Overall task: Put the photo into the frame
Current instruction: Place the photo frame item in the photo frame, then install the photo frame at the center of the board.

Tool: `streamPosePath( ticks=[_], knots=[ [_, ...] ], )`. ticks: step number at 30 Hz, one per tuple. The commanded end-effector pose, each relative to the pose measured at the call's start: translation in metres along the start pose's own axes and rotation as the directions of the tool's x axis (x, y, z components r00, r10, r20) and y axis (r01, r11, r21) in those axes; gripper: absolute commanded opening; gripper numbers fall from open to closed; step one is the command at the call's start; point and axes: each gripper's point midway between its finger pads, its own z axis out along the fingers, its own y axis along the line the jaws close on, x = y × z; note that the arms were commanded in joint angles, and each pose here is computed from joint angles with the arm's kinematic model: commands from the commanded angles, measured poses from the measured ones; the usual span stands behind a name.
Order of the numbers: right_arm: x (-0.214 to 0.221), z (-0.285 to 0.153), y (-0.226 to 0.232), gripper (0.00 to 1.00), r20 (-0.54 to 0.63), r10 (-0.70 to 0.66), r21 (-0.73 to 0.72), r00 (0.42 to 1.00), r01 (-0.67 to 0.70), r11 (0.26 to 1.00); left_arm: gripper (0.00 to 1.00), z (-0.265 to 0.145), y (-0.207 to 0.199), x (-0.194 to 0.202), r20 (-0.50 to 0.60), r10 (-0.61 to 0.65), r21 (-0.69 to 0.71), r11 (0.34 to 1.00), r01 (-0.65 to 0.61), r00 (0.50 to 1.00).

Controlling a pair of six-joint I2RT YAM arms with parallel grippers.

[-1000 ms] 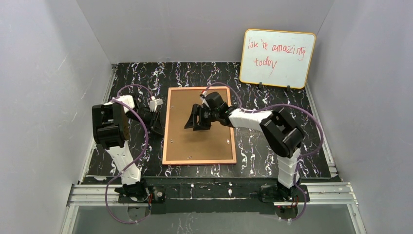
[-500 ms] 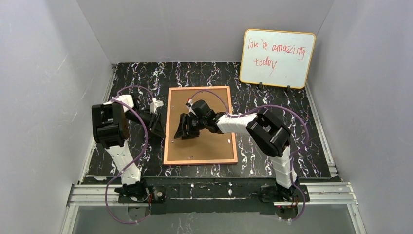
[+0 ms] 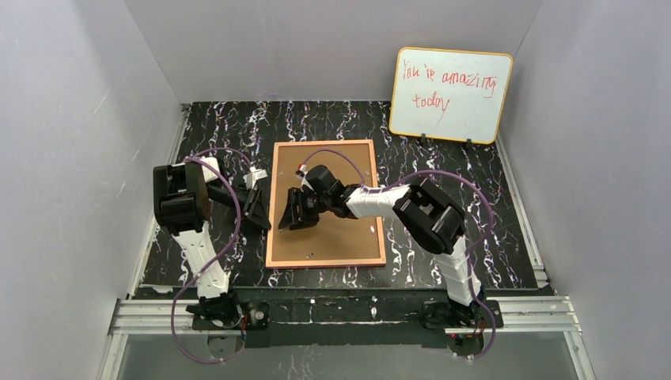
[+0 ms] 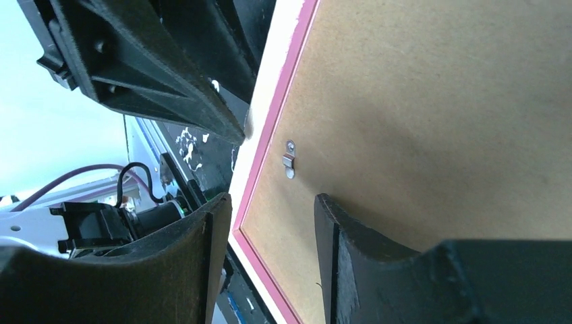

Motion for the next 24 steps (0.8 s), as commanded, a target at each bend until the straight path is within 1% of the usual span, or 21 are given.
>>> streamPosePath(
  ticks=[1, 4, 8, 18, 24],
  knots=[
    [0.002, 0.011, 0.012, 0.57, -0.01, -0.03, -0.031, 0.999, 0.03, 0.999, 0.29, 0.003, 0.002, -0.003, 0.02, -0.012, -0.013, 1.0, 0.012, 1.0],
    [0.001, 0.014, 0.015, 0.56, -0.013, -0.036, -0.033, 0.999, 0.036, 0.999, 0.25, 0.004, 0.003, -0.003, 0.021, -0.022, -0.013, 1.0, 0.022, 1.0],
    [-0.002, 0.017, 0.013, 0.55, -0.008, -0.045, -0.023, 0.999, 0.045, 0.999, 0.21, 0.004, 0.004, -0.002, 0.021, -0.025, -0.016, 1.0, 0.026, 0.999],
    [0.005, 0.026, 0.01, 0.51, -0.038, -0.039, -0.029, 0.999, 0.038, 0.999, 0.16, 0.005, 0.003, -0.001, 0.024, -0.024, -0.013, 1.0, 0.024, 0.999],
    [0.007, 0.03, 0.009, 0.5, -0.051, -0.03, -0.033, 0.998, 0.028, 0.999, 0.14, 0.005, 0.004, -0.001, 0.023, -0.021, -0.013, 1.0, 0.021, 1.0]
  ],
)
